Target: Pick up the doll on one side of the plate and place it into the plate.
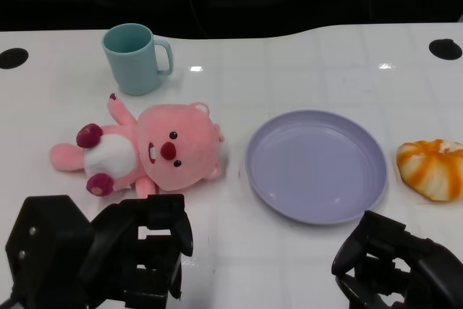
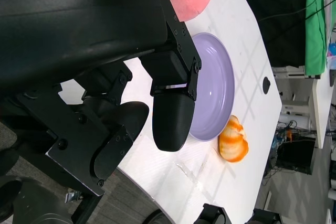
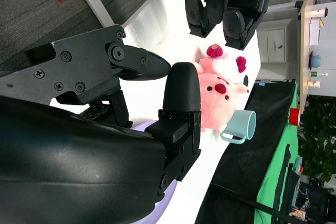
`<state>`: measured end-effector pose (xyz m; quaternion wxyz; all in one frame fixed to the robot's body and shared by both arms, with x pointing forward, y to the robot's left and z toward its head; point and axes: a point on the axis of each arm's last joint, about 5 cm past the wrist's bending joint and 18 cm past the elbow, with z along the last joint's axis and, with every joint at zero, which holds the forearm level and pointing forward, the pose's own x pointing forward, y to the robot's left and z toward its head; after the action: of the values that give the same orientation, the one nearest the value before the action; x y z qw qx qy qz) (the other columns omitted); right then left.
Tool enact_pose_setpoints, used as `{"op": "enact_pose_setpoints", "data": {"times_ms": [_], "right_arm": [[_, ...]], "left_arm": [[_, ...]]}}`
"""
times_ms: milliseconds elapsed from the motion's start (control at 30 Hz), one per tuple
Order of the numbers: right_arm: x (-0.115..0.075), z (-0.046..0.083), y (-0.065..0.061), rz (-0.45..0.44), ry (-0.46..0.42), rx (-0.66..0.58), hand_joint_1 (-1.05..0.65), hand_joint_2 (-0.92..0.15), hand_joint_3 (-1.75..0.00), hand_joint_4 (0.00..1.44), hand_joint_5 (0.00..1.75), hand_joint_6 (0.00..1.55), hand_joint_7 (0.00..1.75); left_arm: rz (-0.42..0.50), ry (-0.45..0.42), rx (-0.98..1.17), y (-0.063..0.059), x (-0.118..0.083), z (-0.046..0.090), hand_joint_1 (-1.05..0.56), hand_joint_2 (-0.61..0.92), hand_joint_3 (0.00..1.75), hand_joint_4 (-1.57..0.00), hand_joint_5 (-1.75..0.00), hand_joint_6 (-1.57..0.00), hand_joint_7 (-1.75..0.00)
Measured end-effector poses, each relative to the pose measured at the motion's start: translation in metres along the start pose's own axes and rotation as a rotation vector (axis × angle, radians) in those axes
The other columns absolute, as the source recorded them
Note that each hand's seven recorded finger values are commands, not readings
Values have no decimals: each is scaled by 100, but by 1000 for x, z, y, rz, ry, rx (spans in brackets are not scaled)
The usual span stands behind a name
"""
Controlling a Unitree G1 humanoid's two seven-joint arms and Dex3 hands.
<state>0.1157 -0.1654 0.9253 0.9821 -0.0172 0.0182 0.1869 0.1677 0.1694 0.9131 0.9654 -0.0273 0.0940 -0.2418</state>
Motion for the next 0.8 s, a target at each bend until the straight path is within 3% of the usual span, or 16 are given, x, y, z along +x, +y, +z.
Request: {"op": "enact_pose_setpoints", "data": {"times_ms": [533, 800], "right_arm": [[0, 0, 0, 0, 2, 1, -25, -85, -63, 64, 175, 43, 164], [0, 0, 1, 2, 2, 2, -26, -85, -63, 64, 175, 43, 165]], "left_arm": [[1, -9, 5, 0, 0, 0, -1, 33, 157, -94, -175, -87, -157], [20, -31, 8, 4, -2, 2, -3, 33, 149, -82, -154, -84, -122]]}}
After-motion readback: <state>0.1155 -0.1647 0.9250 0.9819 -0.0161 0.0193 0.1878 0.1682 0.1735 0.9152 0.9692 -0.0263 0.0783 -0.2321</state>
